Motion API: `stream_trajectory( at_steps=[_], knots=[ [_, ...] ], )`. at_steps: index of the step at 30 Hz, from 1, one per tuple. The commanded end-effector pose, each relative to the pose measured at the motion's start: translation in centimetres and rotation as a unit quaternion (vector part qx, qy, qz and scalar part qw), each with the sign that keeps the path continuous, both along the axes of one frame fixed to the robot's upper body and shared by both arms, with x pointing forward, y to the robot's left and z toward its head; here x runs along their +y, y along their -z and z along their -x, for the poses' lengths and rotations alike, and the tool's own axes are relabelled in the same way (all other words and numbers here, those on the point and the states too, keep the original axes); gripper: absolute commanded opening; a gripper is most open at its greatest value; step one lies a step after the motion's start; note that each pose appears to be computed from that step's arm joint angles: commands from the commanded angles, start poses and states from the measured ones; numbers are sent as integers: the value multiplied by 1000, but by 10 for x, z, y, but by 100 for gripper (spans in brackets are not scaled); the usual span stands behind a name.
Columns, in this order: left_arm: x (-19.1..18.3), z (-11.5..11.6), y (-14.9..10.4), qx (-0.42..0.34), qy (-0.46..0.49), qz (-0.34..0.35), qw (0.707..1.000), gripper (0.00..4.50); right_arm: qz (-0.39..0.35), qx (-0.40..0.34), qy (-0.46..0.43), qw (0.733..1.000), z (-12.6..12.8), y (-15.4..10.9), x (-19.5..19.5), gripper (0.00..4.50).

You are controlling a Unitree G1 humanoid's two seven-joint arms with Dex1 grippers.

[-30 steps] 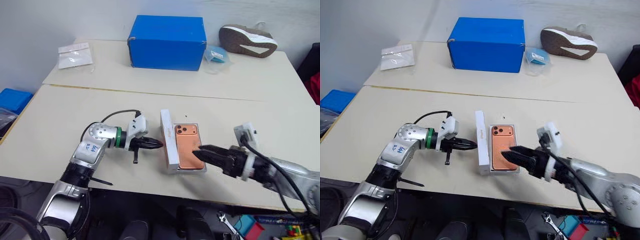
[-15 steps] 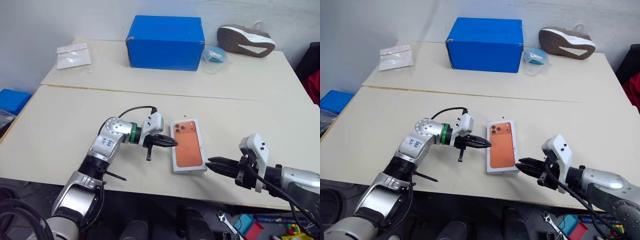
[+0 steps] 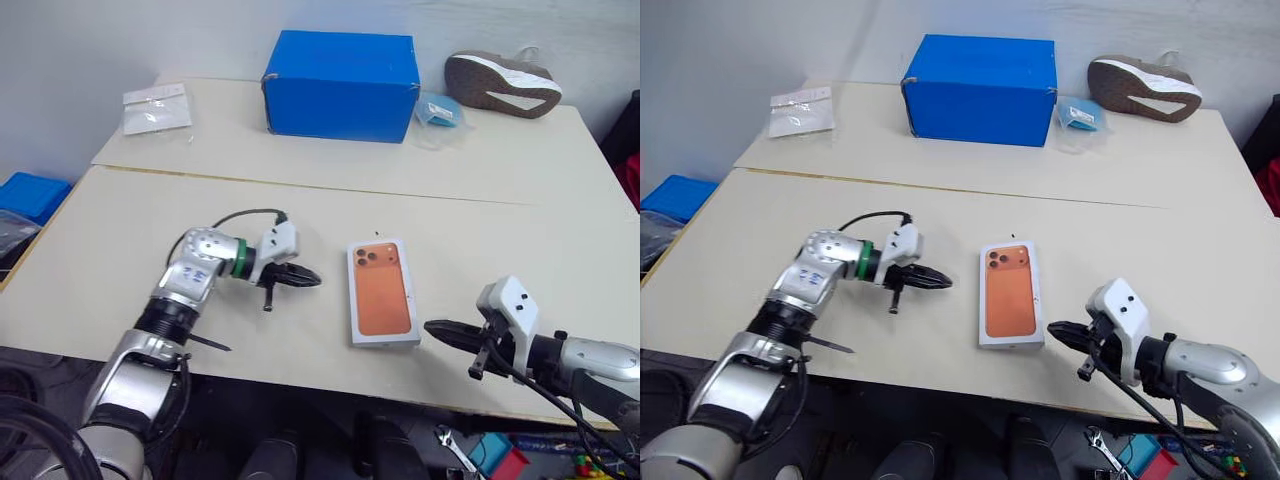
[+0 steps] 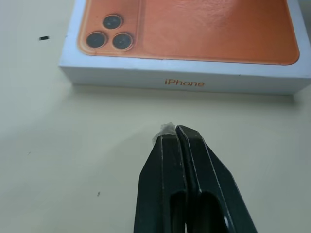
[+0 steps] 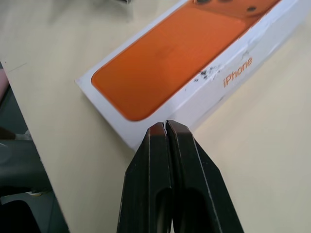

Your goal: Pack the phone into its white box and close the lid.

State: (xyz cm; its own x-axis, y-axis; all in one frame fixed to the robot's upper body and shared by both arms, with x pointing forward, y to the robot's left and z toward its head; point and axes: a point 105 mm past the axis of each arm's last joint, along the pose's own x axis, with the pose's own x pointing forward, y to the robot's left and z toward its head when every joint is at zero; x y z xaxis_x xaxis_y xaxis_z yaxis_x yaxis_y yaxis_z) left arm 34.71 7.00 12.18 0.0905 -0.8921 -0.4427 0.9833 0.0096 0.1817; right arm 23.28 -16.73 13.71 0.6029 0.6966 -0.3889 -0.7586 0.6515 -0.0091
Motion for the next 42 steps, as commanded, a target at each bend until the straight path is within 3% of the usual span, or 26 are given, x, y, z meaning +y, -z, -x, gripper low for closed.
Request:
stream_trajectory(
  at_steps=[1,8,16,23,30,36,42],
  knots=[
    [-17,-3,-7,-28,19,1,999,0,-21,-12,-21,999,-5,-5,13,3],
    [-34,0,-13,-28,40,18,999,0,-1,7,7,1000,-18,18,13,3],
    [-36,-1,-18,-28,36,28,999,0,12,30,22,999,-12,34,5,3],
    [-43,-3,-50,1,46,73,996,0,-1,16,20,1000,-10,27,8,3],
    [-71,-11,-21,10,33,32,999,0,25,8,16,1000,-9,30,11,3],
    [-73,-18,8,6,18,-33,999,0,71,-2,18,997,-6,42,9,3],
    [-48,-21,0,25,9,-27,999,0,45,-68,25,996,-7,23,8,3]
  ],
)
